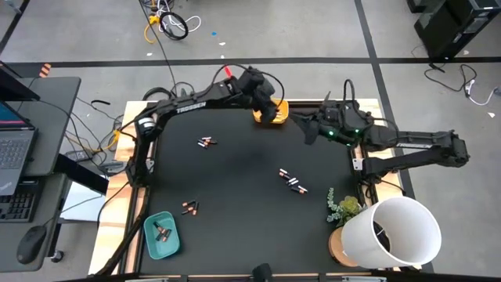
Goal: Sort batteries
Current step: Put the black battery into the green bin
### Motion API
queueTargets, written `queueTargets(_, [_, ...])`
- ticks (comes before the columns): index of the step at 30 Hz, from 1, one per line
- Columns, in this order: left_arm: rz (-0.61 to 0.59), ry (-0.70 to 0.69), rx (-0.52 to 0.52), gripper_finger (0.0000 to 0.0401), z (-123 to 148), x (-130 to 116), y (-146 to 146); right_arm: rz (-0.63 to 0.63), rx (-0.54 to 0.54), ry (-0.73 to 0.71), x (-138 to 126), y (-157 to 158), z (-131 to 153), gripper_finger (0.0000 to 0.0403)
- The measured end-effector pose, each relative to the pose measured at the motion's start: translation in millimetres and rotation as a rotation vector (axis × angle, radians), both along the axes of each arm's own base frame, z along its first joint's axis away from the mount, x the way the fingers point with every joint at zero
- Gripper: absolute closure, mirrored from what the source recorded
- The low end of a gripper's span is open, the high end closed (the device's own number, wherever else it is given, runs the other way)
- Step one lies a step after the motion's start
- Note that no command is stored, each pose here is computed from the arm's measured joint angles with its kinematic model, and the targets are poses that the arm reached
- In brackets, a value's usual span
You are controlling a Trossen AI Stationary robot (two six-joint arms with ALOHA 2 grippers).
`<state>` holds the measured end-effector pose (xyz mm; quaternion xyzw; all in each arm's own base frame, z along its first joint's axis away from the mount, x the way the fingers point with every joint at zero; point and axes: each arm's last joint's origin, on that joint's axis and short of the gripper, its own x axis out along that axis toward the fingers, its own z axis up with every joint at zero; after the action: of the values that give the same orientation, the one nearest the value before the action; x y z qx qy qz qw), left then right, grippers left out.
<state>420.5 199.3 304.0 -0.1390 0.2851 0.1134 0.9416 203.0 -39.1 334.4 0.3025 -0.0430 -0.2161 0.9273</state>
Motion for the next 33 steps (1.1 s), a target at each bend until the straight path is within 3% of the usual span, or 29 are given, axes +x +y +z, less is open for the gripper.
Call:
queueTargets(3, [-0.015,0.099,-0.169,0.0266,-6.4,-5.4,-14.9,0.102,0.028,0.133,-6.7,9.7,-10.3,0.0325])
queueTargets(5, [-0.002,0.216,-0.227,0.0267,-13.3,-10.9,-26.7,0.176,0.066,0.253,-10.3,16.1,-21.5,0.0332])
queueTargets(9, [0.065,0.358,-0.064,0.0278,-1.2,-17.2,-65.3,0.298,0.122,0.448,-19.0,27.6,-38.5,0.0345])
queueTargets(13, [0.059,0.310,0.049,0.0289,27.4,-20.3,-107.6,0.363,0.135,0.644,-25.9,34.4,-54.7,0.0350])
queueTargets(20, [0.116,0.268,0.126,0.0294,41.0,-20.5,-150.3,0.490,0.156,0.995,-24.4,41.4,-86.9,0.0350])
queueTargets(26, [0.115,0.278,0.174,0.0303,40.9,-20.0,-164.9,0.566,0.198,1.148,-1.5,48.5,-115.2,0.0346])
queueTargets(30, [0.144,0.268,0.253,0.0316,40.4,-18.0,-175.6,0.583,0.217,1.171,15.9,52.2,-131.9,0.0337])
queueTargets(33, [0.136,0.257,0.243,0.0322,32.3,-16.3,-181.0,0.586,0.214,1.157,27.1,54.1,-140.7,0.0327])
